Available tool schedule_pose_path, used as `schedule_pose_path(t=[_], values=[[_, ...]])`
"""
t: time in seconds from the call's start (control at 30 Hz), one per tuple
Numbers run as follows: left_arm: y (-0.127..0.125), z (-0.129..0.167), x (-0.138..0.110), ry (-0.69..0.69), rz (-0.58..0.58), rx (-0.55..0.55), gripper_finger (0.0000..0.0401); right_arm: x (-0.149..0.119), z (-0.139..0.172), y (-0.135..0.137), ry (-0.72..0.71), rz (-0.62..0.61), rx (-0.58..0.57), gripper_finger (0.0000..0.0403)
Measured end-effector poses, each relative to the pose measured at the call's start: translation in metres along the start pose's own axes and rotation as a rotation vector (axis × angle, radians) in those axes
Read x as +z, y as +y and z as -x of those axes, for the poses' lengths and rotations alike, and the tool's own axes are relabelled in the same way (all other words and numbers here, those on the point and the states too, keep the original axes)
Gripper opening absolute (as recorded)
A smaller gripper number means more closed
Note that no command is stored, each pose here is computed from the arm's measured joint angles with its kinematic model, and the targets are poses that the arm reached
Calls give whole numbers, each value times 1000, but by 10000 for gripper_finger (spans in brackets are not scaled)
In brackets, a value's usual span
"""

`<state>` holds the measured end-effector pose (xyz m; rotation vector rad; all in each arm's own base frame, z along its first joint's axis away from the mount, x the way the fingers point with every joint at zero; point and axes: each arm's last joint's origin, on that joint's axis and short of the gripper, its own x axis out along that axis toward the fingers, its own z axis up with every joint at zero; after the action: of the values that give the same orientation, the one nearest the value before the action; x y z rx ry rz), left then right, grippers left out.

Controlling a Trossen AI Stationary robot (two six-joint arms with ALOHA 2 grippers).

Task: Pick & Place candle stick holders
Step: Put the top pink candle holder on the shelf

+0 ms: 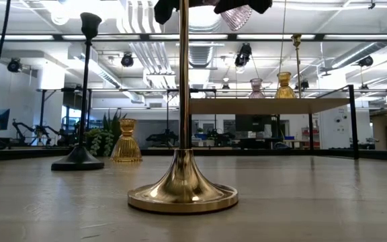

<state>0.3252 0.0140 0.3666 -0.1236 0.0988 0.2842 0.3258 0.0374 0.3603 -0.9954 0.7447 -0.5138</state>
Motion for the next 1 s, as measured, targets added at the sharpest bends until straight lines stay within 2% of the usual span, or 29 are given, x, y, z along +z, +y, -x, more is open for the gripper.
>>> schedule_pose_path(t=[0.3,0.57,0.8,1.0], values=[[0,1,2,-3,1,-2,29,1,-1,1,12,-22,-11,112],[0,0,1,1,-22,-13,31,0,-3,2,35,-74,-33,109],[-1,3,4,-4,-87,-33,125,-7,8,-11,42,-237,-73,105],[0,6,-2,59,-139,-26,168,-33,32,-35,75,-525,-115,105]])
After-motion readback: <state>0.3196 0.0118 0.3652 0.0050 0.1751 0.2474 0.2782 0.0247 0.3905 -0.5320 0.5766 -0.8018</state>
